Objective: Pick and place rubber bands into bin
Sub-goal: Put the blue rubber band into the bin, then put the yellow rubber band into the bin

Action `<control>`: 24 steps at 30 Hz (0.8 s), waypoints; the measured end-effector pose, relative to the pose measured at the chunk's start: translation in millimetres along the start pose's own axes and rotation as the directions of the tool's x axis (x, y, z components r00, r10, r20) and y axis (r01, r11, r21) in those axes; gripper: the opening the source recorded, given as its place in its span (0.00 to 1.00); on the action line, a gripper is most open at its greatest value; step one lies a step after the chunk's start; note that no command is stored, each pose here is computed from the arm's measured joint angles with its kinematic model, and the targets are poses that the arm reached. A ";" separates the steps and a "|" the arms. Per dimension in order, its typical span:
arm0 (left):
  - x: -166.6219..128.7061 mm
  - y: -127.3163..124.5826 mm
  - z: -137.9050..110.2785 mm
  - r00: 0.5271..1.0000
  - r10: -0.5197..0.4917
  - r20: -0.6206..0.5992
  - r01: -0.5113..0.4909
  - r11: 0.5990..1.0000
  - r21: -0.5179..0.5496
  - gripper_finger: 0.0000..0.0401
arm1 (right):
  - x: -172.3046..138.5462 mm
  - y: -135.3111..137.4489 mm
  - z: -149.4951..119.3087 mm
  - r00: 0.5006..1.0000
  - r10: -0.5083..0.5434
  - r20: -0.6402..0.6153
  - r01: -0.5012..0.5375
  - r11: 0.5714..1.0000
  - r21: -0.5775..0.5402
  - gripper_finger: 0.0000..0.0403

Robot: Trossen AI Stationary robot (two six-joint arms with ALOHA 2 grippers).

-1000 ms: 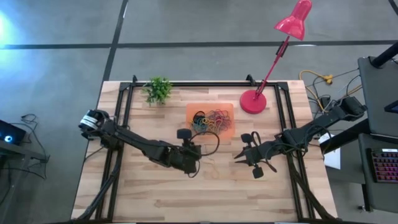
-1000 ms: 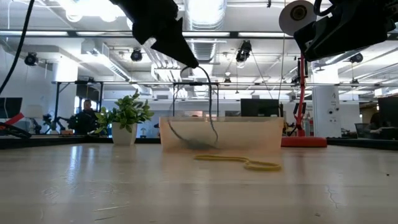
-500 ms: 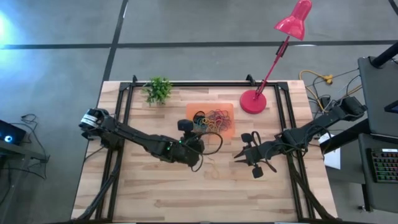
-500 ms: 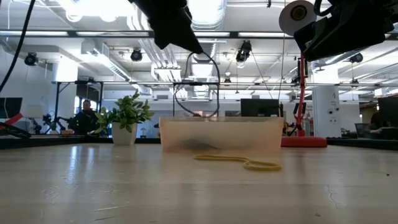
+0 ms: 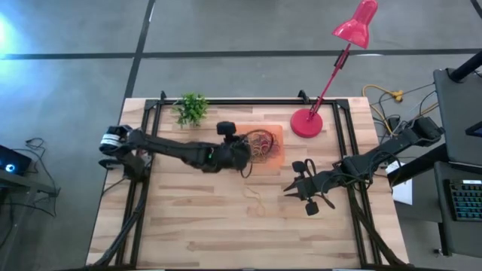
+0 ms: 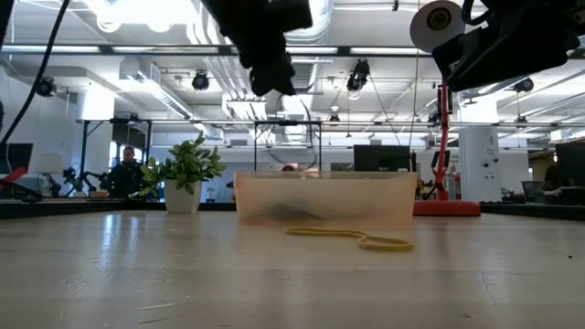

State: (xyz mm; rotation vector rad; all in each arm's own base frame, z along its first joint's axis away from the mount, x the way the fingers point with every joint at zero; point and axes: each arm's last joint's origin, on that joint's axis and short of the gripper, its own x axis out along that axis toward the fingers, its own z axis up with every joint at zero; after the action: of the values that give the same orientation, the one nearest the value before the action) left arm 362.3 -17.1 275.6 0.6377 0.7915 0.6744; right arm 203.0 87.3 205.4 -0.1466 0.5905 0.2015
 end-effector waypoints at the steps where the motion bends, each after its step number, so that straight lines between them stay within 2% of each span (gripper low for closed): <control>1: 4.9 2.2 -2.2 1.000 -0.013 -0.009 0.013 1.000 -0.004 0.00 | 0.0 0.0 0.0 1.000 0.000 0.000 0.000 1.000 0.000 0.14; 8: 24.4 11.3 -10.9 0.995 -0.096 -0.030 0.095 0.995 -0.036 0.00 | 0.0 0.0 -0.1 1.000 0.000 0.000 0.000 1.000 0.000 0.14; 18: 31.9 16.9 -13.9 0.992 -0.116 -0.040 0.114 0.992 -0.049 0.01 | 0.1 -0.1 -0.3 1.000 -0.002 -0.001 0.002 1.000 -0.004 0.14; 24: 37.0 19.5 -15.6 0.983 -0.181 -0.030 0.179 0.982 -0.061 0.14 | 0.1 -0.1 -0.2 1.000 -0.002 0.000 0.002 1.000 -0.001 0.14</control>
State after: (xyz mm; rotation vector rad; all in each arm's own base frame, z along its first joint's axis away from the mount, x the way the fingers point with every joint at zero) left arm 363.4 26.4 265.7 0.4955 0.8484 0.5420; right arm 202.9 87.2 205.1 -0.1479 0.5907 0.1998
